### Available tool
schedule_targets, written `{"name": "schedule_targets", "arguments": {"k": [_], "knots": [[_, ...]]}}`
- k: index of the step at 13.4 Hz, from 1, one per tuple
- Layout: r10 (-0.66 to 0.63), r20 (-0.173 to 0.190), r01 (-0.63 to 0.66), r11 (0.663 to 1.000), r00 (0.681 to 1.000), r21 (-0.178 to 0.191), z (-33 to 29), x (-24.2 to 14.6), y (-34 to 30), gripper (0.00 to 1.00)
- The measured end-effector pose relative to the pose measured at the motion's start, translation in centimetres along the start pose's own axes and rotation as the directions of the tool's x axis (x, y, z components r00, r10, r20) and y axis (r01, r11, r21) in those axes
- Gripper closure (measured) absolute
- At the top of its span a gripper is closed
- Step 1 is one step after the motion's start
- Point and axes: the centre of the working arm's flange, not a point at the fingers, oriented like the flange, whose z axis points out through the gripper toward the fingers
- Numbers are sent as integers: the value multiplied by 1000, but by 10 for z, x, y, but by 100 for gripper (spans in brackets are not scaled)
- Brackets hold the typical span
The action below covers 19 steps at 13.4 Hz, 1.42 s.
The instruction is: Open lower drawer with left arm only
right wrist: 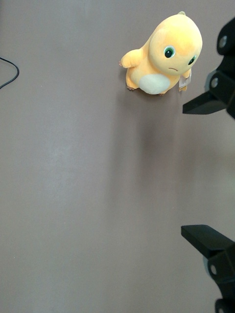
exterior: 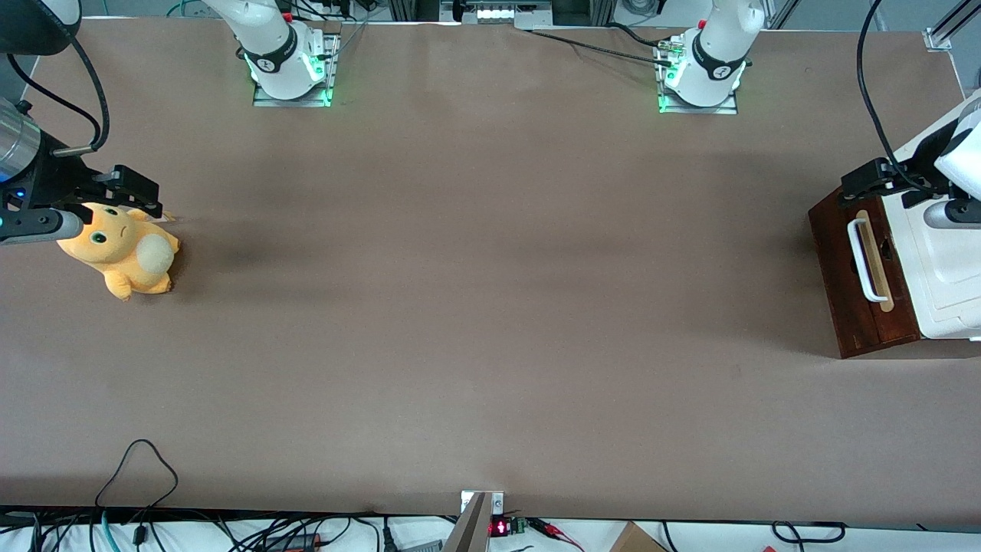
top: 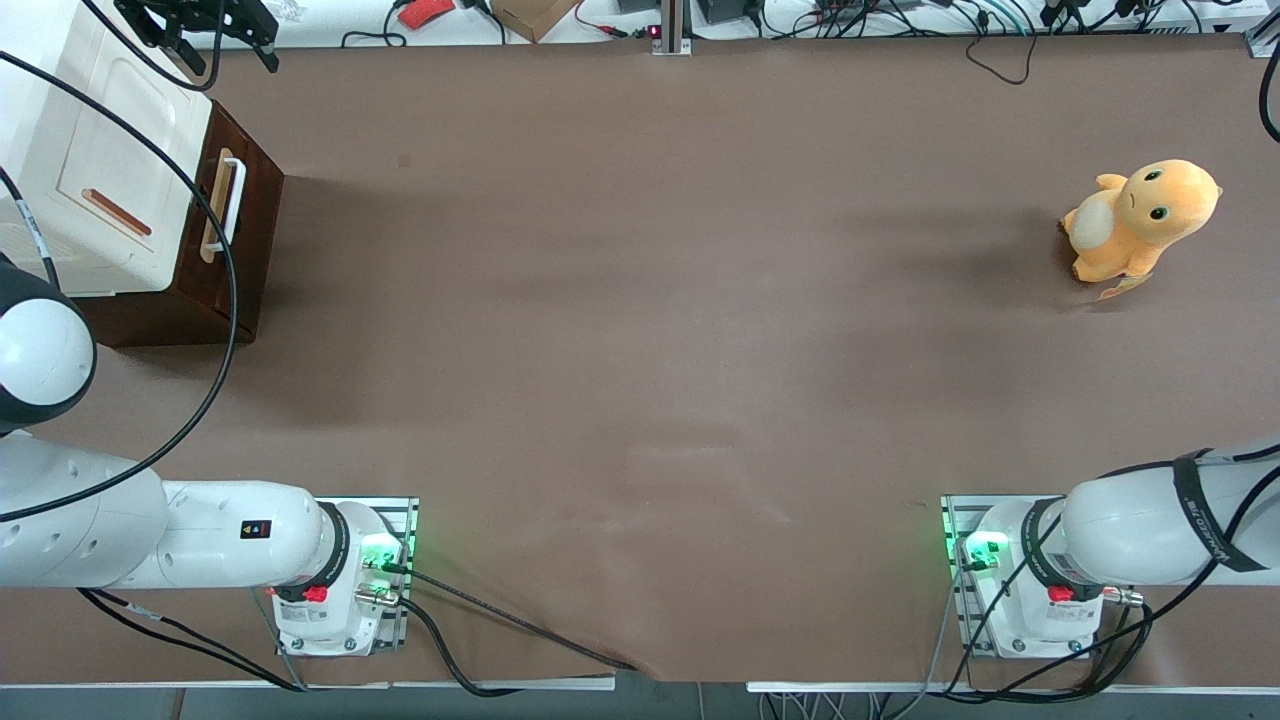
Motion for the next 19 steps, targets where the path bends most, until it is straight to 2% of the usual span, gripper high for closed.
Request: {"name": "schedule_targets", "arguments": {"k": [3,12,13,14,16,19], "knots": [[1,21,-1,1000,1000,-1,3,-2,0,0],[13,52,-13,1000,999,-1,15,3,6,0],[21,65,-22,1000,998,19,20,6,8,0],[30,79,-35,997,996,71,27,9,11,0],[34,101,-55,975,994,214,41,16,27,0],[10,116,-55,917,993,396,67,24,57,0]]}}
